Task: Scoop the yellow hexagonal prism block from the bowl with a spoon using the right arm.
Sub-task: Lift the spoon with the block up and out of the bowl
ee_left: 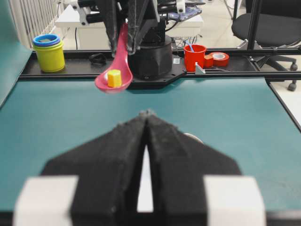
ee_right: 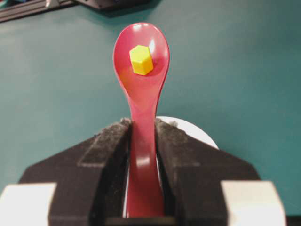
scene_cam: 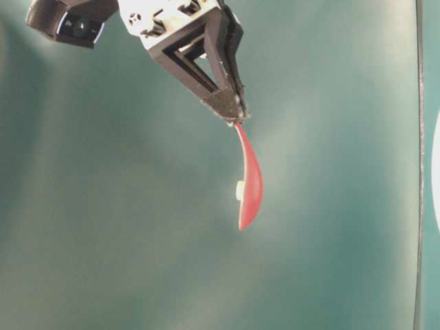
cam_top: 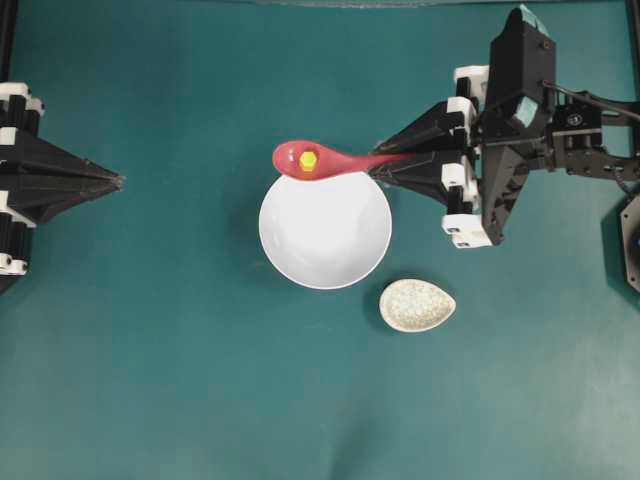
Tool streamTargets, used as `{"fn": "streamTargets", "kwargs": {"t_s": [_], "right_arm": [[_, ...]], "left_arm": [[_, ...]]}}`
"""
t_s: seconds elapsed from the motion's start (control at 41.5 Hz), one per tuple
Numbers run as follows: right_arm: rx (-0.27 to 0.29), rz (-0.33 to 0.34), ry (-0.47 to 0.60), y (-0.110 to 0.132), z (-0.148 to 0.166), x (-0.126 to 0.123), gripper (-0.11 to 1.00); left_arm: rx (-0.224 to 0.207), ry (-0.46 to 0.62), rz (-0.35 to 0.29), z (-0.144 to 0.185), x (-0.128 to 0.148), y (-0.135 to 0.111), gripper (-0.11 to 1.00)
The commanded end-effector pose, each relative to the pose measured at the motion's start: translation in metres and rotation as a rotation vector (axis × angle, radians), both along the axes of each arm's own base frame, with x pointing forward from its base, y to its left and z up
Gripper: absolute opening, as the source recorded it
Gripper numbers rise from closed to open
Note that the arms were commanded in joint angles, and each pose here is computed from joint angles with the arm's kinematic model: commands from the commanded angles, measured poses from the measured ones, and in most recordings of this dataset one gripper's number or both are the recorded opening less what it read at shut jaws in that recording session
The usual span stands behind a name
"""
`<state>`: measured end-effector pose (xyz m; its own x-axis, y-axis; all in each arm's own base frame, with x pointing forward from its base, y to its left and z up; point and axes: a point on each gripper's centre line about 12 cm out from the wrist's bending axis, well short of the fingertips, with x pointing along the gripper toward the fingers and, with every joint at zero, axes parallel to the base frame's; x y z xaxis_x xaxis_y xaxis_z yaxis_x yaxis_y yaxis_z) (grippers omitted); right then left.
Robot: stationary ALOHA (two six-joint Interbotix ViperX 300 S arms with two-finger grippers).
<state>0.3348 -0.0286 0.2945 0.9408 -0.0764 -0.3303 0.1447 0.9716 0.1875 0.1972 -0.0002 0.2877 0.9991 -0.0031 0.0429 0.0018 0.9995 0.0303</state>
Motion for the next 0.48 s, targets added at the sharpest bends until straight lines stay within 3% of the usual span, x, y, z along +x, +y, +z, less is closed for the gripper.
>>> {"fn": "streamTargets", "kwargs": {"t_s": [0.0, 0.458], "right_arm": [[-0.008, 0.002, -0.033, 0.001, 0.011, -0.002, 0.23], [0.004, 0.017, 0.002, 0.004, 0.009, -0.013, 0.23]], "left_arm": [[0.002, -0.025, 0.001, 0.008, 0.001, 0.0, 0.01], [0.002, -0.021, 0.001, 0.008, 0.001, 0.0, 0.01]]}}
